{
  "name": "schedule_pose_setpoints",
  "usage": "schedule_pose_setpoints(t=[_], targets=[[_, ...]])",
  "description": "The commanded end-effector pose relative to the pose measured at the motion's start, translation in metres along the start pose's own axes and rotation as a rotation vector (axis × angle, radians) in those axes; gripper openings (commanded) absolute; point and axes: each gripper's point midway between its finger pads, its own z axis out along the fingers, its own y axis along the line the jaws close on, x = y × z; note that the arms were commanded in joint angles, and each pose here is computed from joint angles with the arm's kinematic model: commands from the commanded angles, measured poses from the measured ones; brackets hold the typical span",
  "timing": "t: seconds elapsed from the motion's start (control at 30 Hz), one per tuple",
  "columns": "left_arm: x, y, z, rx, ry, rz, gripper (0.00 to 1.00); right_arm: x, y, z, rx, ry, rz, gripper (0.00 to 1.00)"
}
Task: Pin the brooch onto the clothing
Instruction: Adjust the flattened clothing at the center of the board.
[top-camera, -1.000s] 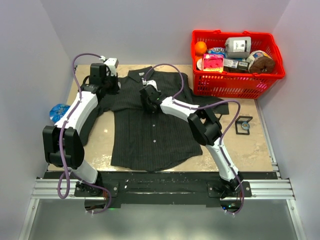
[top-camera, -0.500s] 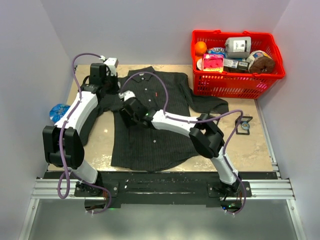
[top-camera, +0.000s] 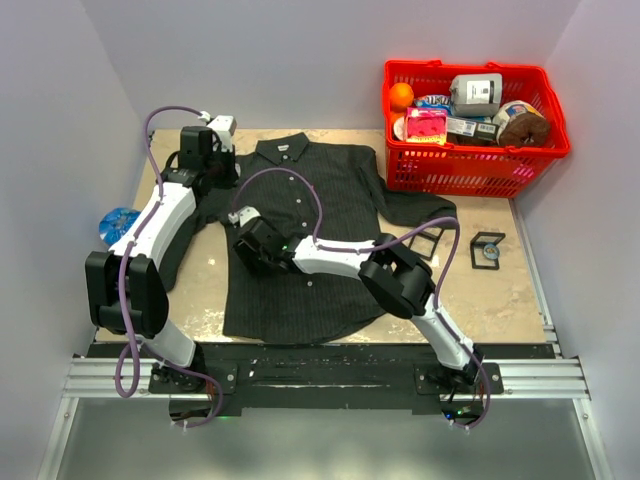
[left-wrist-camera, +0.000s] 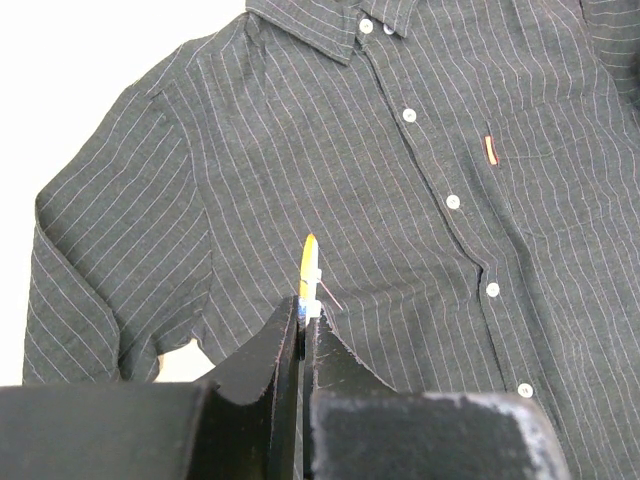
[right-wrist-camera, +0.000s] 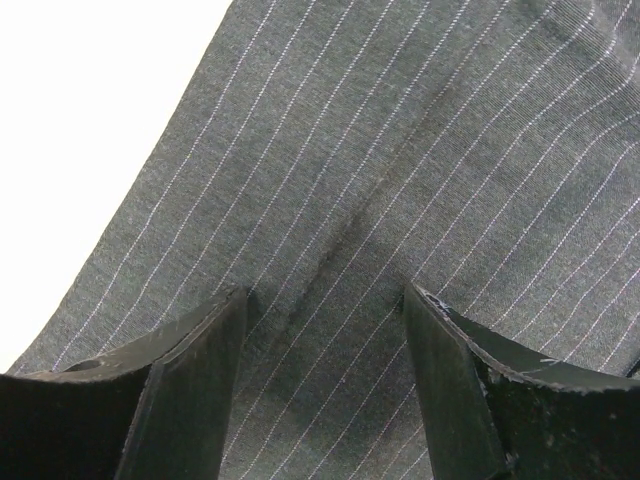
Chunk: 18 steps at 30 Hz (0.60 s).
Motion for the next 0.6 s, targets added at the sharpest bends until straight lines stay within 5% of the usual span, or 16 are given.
schedule_pose_setpoints(t=[0.0, 0.27, 0.57], targets=[[-0.019, 0.003, -0.013, -0.015, -0.064, 0.013, 0.0, 0.037, 0.008, -0.011, -0.052, 0.088, 0.021, 0.66], [-0.02, 0.004, -0.016, -0.021, -0.071, 0.015, 0.0, 0.023, 0.015, -0.029, -0.069, 0.062, 0.031, 0.67], [-0.012, 0.026, -0.01, -0.109, -0.043, 0.018, 0.0, -0.065, -0.005, -0.067, 0.011, -0.102, 0.066, 0.7]])
